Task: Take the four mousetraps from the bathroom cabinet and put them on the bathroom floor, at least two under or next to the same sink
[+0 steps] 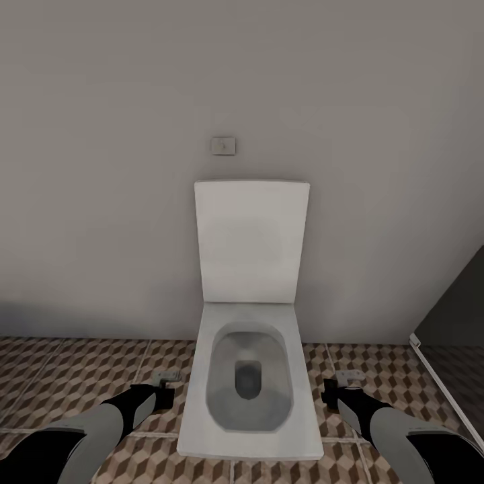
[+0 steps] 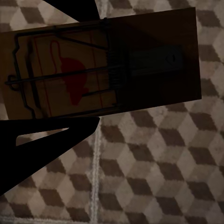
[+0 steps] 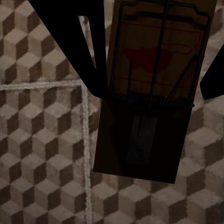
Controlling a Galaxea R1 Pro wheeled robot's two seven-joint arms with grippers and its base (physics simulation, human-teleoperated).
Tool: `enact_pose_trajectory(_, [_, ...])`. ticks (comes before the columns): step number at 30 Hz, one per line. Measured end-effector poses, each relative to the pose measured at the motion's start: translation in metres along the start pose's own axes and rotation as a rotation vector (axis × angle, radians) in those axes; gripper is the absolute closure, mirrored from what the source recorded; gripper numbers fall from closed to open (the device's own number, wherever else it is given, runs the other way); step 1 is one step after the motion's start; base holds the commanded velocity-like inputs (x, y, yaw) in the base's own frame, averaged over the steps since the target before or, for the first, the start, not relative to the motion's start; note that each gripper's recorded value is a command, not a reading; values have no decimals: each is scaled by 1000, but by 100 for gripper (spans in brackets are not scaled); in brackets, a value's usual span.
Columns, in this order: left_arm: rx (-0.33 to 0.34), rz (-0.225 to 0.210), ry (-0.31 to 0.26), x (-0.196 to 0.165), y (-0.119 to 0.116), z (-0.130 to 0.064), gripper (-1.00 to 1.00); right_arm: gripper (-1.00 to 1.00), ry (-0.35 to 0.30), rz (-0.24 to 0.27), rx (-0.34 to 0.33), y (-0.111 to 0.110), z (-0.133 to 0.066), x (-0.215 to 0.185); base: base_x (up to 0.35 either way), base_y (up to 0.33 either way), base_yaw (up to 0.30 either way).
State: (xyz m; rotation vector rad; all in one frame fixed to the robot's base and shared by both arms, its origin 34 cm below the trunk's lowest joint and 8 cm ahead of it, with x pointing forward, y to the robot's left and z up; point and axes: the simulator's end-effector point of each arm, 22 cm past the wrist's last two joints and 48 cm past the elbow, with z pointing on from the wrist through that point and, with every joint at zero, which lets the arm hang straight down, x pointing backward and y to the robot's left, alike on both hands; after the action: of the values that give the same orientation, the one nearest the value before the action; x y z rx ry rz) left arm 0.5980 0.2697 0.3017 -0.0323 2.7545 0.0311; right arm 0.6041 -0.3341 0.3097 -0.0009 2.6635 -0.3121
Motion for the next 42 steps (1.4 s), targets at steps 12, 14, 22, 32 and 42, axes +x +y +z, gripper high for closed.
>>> enact_pose_trajectory(12, [-1, 0, 3, 2, 0, 2, 100, 100, 4, -1, 1, 0, 1, 2, 0, 0, 0])
enact_pose_trajectory(14, [-1, 0, 3, 2, 0, 2, 100, 100, 4, -1, 1, 0, 1, 2, 0, 0, 0])
enact_pose_trajectory(22, [0, 0, 3, 2, 0, 2, 100, 100, 4, -1, 1, 0, 1, 2, 0, 0, 0])
enact_pose_trajectory(32, [0, 1, 3, 2, -1, 2, 100, 100, 4, -1, -1, 0, 1, 2, 0, 0, 0])
enact_pose_trajectory(42, [-5, 0, -2, 1, 1, 2, 100, 100, 4, -2, -3, 1, 1, 2, 0, 0, 0])
